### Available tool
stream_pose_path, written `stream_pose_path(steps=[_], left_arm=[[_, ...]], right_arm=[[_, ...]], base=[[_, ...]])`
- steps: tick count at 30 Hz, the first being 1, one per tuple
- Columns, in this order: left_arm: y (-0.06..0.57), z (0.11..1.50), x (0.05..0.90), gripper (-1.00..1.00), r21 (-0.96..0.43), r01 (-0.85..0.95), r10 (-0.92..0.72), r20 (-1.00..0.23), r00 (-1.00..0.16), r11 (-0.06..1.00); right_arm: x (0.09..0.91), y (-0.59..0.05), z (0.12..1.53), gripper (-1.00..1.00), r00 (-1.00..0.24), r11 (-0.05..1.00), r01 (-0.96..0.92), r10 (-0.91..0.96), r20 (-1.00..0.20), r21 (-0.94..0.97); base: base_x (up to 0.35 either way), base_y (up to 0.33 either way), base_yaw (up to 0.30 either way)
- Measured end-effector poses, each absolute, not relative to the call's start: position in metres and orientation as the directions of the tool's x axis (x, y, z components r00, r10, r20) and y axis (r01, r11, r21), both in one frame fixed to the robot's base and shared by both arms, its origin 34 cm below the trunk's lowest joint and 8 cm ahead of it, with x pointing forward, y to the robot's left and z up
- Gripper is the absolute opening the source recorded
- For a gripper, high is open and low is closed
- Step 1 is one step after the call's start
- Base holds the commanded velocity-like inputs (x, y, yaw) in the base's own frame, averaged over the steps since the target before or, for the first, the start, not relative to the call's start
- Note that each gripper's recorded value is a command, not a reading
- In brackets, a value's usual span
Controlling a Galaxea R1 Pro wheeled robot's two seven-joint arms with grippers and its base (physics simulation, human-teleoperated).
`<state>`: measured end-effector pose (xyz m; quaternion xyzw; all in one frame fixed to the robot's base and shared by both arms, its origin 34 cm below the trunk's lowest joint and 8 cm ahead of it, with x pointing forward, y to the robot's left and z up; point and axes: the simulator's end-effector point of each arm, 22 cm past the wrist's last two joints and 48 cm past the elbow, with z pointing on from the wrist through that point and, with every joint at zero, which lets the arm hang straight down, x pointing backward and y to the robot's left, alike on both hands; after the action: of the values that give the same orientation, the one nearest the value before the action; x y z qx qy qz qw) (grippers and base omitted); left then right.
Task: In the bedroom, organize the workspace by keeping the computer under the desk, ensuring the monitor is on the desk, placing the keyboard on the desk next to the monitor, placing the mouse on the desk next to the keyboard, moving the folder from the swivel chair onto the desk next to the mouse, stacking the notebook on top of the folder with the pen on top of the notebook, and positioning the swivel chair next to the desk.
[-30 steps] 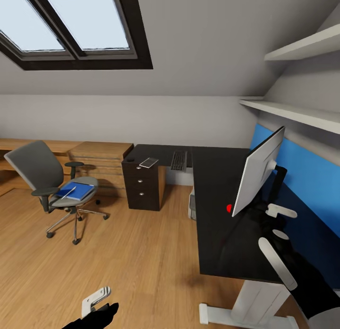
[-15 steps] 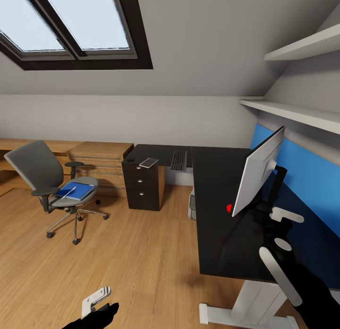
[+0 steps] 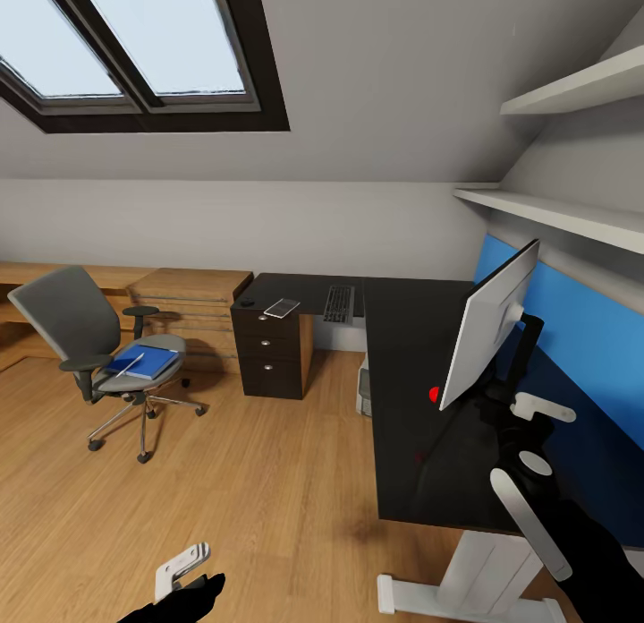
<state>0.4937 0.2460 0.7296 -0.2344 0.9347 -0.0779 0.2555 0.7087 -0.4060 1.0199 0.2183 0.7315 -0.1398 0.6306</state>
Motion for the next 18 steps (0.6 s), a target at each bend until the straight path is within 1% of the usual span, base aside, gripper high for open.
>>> stream_pose_path(steps=[4, 11, 18], left_arm=[[0.246, 0.7296, 0.4937, 1.0, -0.265, -0.399, -0.478, -0.441, -0.76, 0.878], [0.2454, 0.7296, 0.4936, 1.0, -0.267, -0.399, -0.479, -0.44, -0.759, 0.877], [0.245, 0.7295, 0.4936, 1.0, -0.268, -0.399, -0.48, -0.44, -0.759, 0.877]], right_arm=[[0.7086, -0.4057, 1.0197, 1.0, -0.11, 0.866, 0.495, 0.143, -0.984, 0.07], [0.7085, -0.4054, 1.0192, 1.0, -0.111, 0.866, 0.495, 0.142, -0.984, 0.07], [0.7086, -0.4051, 1.0181, 1.0, -0.113, 0.867, 0.494, 0.143, -0.983, 0.069]], base=[[0.027, 0.135, 0.0], [0.031, 0.253, 0.0], [0.003, 0.072, 0.0]])
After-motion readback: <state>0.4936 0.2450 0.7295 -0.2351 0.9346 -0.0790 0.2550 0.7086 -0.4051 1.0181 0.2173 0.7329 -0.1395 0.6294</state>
